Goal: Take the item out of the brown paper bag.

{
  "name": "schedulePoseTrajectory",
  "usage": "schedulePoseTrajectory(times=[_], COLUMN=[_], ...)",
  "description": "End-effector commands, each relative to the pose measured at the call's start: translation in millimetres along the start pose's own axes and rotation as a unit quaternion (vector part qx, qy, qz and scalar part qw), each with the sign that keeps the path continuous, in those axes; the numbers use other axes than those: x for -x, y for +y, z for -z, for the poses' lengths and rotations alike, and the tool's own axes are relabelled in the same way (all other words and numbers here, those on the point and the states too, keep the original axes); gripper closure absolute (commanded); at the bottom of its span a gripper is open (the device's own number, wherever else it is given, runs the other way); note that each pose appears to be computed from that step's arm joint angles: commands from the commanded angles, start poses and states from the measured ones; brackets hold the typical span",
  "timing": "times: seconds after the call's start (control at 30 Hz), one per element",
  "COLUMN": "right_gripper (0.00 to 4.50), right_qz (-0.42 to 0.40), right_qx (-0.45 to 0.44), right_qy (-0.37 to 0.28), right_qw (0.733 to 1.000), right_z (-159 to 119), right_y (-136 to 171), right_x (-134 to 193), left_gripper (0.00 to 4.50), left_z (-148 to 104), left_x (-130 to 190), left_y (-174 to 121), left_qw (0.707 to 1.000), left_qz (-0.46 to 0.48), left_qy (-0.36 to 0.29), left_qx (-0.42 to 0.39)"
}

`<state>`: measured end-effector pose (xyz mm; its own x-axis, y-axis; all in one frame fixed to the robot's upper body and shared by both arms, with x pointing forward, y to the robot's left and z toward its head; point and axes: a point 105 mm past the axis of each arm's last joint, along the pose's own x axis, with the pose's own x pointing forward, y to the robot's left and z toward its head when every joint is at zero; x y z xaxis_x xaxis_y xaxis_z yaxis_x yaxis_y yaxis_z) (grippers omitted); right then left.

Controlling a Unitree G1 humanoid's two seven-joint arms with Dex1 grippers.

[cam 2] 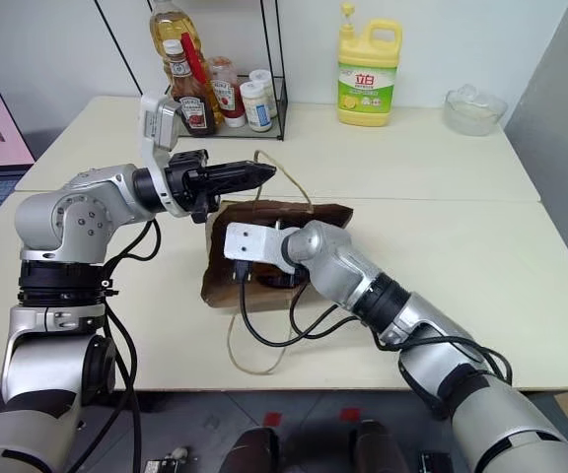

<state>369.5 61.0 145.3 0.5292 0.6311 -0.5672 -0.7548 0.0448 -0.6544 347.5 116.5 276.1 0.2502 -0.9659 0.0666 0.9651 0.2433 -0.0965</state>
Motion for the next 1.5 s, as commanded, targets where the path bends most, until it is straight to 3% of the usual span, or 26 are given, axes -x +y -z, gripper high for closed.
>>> schedulePoseTrajectory(times=[0.03, 0.2, 0.3, 0.4, 0.43, 0.73, 1.0, 1.5], right_gripper=[0.03, 0.03, 0.63, 1.61, 1.72, 1.72, 1.79, 2.09], right_qz=[-0.003, -0.025, -0.033, -0.037, -0.039, -0.003, -0.001, 0.020], right_qx=[0.038, 0.038, 0.038, 0.038, 0.040, 0.065, 0.092, 0.074], right_qy=[0.008, 0.038, 0.055, 0.059, 0.061, -0.008, -0.041, -0.177], right_qw=[0.999, 0.998, 0.997, 0.997, 0.997, 0.998, 0.995, 0.981], right_z=[-5, 9, 18, 22, 23, 2, 3, -37], right_y=[-4, -3, -5, -6, -6, -18, -5, -8], right_x=[-2, -10, -11, -12, -12, 4, 32, 80], left_gripper=[4.50, 4.50, 4.50, 4.50, 4.50, 4.50, 4.50, 4.50], left_z=[-16, -17, -16, -15, -15, -12, -14, -13], left_x=[-4, -3, -3, -3, -3, 1, 3, 0], left_y=[-11, -11, -11, -11, -11, -3, 4, 11], left_qw=[0.999, 0.999, 0.999, 0.999, 0.999, 0.999, 0.999, 0.999], left_qz=[0.023, 0.021, 0.019, 0.018, 0.017, 0.001, -0.013, -0.021], left_qy=[-0.013, -0.013, -0.012, -0.011, -0.010, -0.007, -0.012, -0.015], left_qx=[-0.038, -0.039, -0.040, -0.040, -0.040, -0.042, -0.043, -0.048])
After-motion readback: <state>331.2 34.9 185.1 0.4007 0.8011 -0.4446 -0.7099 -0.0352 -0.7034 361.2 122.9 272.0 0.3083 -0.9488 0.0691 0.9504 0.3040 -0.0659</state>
